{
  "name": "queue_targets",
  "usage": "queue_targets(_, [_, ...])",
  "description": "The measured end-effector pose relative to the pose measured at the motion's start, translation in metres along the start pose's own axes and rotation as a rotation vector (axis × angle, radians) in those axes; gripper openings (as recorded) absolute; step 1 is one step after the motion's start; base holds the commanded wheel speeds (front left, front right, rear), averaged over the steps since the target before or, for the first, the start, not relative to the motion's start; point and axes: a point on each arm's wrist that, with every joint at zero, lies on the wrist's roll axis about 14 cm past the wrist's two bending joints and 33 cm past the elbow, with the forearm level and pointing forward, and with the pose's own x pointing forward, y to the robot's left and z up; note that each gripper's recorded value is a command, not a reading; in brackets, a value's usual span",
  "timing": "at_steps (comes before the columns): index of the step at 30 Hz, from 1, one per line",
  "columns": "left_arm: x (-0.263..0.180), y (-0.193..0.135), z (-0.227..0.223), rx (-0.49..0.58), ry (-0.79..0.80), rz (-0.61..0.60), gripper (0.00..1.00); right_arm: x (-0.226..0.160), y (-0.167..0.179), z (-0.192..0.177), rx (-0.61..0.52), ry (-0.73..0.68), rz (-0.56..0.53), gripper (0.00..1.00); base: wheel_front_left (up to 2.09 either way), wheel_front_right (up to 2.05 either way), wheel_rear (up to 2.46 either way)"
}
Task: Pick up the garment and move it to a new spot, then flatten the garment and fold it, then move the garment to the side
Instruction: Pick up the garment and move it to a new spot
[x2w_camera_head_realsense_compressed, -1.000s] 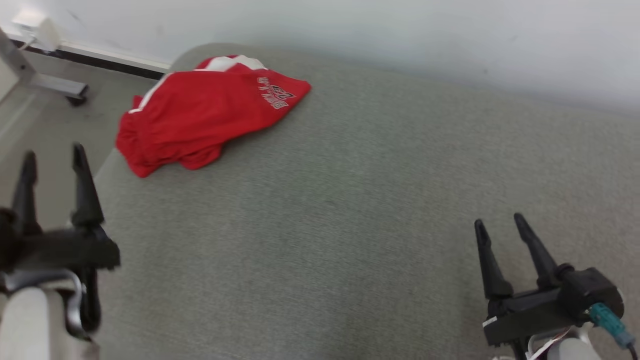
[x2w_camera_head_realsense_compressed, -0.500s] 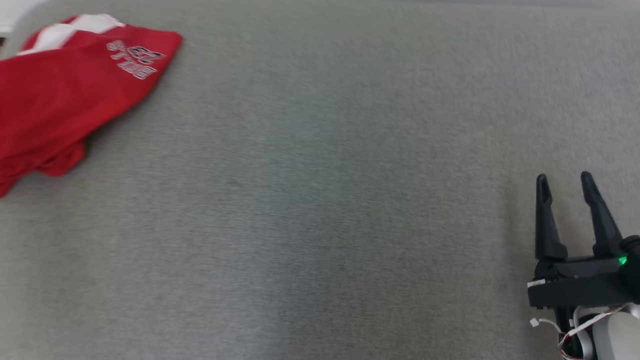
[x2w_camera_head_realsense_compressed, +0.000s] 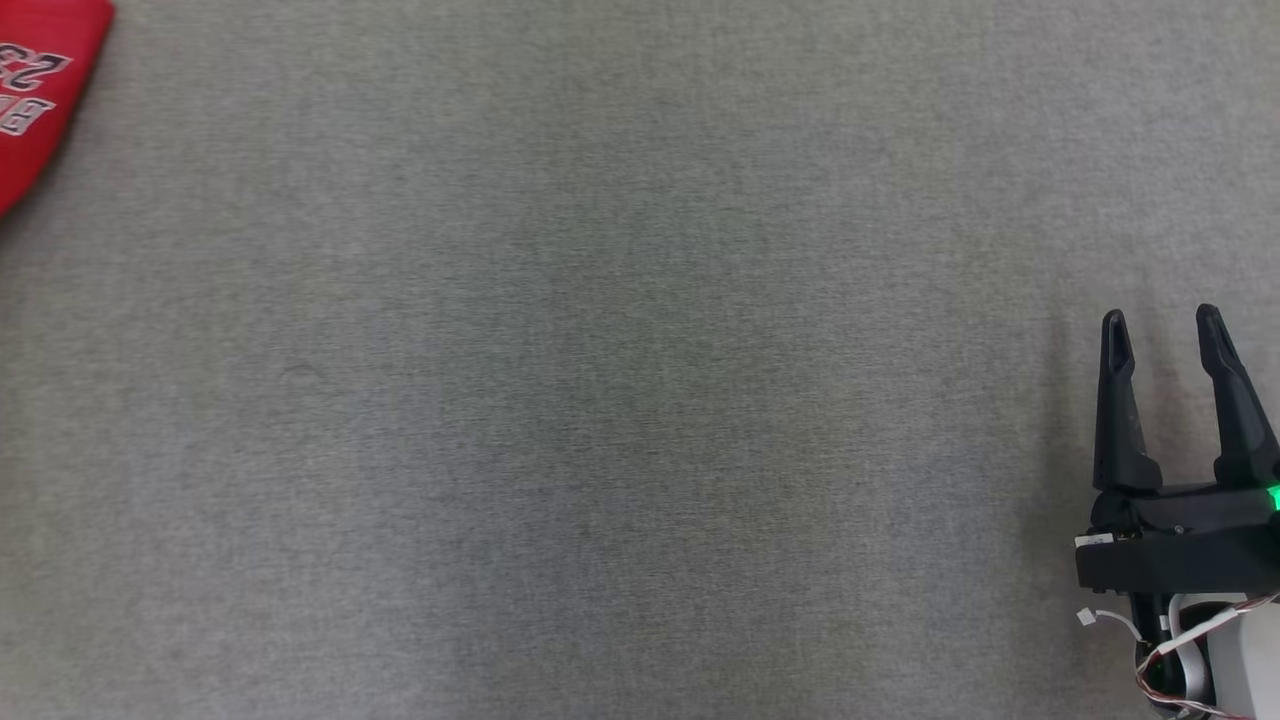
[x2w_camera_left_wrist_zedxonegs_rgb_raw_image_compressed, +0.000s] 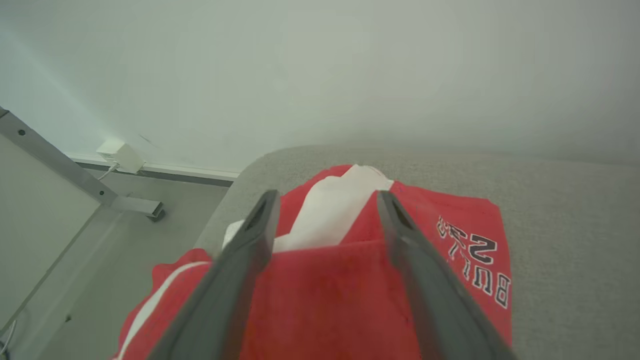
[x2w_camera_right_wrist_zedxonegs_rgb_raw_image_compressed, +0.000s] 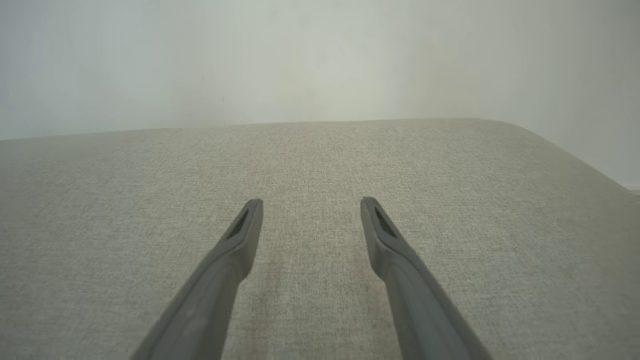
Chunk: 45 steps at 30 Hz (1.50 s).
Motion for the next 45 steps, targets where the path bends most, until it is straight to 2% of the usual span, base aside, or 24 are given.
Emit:
queue_targets(5, [0.002, -0.003, -0.044, 0.033, 0.196, -0.010, 1.00, -0.004, -0.007, -0.001, -0.010, 0.008, -0.017, 1.00, 0.00, 0.00, 0.00])
queue_targets(11, [-0.009, -0.005, -0.074, 0.008, 0.367, -0.023, 1.00, -0.005, -0.002, 0.002, -0.007, 0.000, -0.007, 1.00, 0.00, 0.00, 0.00])
queue_targets(12, [-0.011, -0.007, -0.080, 0.008, 0.393, -0.027, 0.67, -0.005, -0.002, 0.003, -0.006, -0.001, -0.006, 1.00, 0.00, 0.00, 0.00])
queue_targets(13, [-0.013, -0.009, -0.084, 0.014, 0.403, -0.036, 0.15, -0.005, -0.001, 0.003, -0.004, -0.001, -0.006, 1.00, 0.00, 0.00, 0.00])
queue_targets(14, [-0.013, -0.010, -0.083, 0.015, 0.389, -0.040, 0.00, -0.005, -0.001, 0.004, -0.003, -0.002, -0.005, 1.00, 0.00, 0.00, 0.00])
queue_targets(19, [-0.009, -0.001, -0.047, 0.073, 0.212, -0.033, 0.00, -0.006, 0.001, 0.006, 0.000, -0.008, -0.001, 1.00, 0.00, 0.00, 0.00])
queue_targets(23, [-0.008, 0.003, 0.006, 0.097, 0.026, -0.026, 0.00, -0.006, 0.007, 0.013, 0.007, -0.022, 0.011, 1.00, 0.00, 0.00, 0.00])
queue_targets(28, [-0.022, -0.002, 0.091, 0.104, -0.228, -0.043, 0.00, -0.011, 0.019, 0.023, 0.035, -0.043, 0.031, 1.00, 0.00, 0.00, 0.00])
queue_targets(29, [-0.033, -0.008, 0.129, 0.111, -0.333, -0.060, 0.00, -0.014, 0.024, 0.025, 0.047, -0.046, 0.037, 1.00, 0.00, 0.00, 0.00])
queue_targets(30, [-0.039, -0.014, 0.147, 0.121, -0.378, -0.073, 0.00, -0.016, 0.027, 0.028, 0.052, -0.053, 0.041, 1.00, 0.00, 0.00, 0.00])
queue_targets(33, [-0.063, -0.037, 0.201, 0.130, -0.520, -0.128, 0.00, -0.019, 0.033, 0.038, 0.067, -0.076, 0.050, 1.00, 0.00, 0.00, 0.00])
queue_targets(38, [-0.112, -0.094, 0.276, 0.140, -0.726, -0.266, 0.00, -0.029, 0.036, 0.052, 0.088, -0.109, 0.043, 1.00, 0.00, 0.00, 0.00])
queue_targets(45, [-0.165, -0.205, 0.310, 0.112, -0.859, -0.546, 0.00, -0.047, 0.020, 0.061, 0.102, -0.130, -0.020, 1.00, 0.00, 0.00, 0.00])
